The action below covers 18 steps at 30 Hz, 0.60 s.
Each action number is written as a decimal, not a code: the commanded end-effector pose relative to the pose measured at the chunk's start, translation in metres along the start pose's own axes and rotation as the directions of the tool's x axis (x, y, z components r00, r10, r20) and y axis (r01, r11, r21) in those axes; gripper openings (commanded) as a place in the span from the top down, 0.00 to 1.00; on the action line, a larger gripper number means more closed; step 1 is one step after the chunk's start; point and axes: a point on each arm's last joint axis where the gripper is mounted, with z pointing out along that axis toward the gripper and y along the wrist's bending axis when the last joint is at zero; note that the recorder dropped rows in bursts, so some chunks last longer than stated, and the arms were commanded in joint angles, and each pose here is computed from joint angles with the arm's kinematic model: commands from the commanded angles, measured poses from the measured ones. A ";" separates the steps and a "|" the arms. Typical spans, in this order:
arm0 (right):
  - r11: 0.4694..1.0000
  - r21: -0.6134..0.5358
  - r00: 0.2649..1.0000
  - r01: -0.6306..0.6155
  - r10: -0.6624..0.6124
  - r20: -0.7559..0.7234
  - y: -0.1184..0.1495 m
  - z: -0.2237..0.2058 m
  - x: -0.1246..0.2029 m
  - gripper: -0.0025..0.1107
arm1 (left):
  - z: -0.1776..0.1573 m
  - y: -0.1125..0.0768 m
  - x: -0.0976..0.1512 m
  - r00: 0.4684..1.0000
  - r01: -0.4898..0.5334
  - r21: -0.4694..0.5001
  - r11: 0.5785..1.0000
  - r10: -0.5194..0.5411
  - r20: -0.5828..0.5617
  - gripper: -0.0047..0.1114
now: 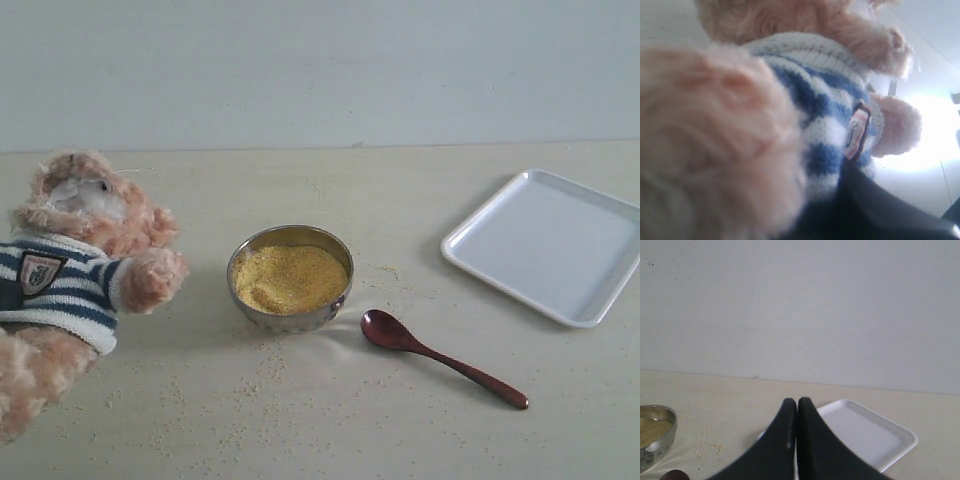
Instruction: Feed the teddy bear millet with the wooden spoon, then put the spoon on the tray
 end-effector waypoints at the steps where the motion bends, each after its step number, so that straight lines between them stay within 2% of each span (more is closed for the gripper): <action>1: 1.000 -0.001 1.000 0.003 -0.003 0.000 0.000 0.000 0.001 0.98 | 0.003 0.007 -0.004 0.999 -0.005 0.024 1.000 0.006 -0.035 0.92; 3: 1.000 -0.001 1.000 0.003 -0.003 0.000 0.000 0.000 0.001 0.98 | 0.003 0.010 -0.003 0.999 -0.010 -0.009 1.000 0.010 -0.044 0.92; 7: 1.000 -0.001 1.000 0.003 -0.003 0.000 0.000 0.000 0.001 0.98 | 0.003 0.010 -0.003 0.999 -0.008 -0.015 1.000 0.007 -0.042 0.92; 18: 1.000 -0.001 1.000 0.003 -0.003 0.000 0.000 0.000 0.001 0.98 | 0.003 0.007 -0.003 0.999 0.008 0.021 1.000 -0.007 -0.040 0.92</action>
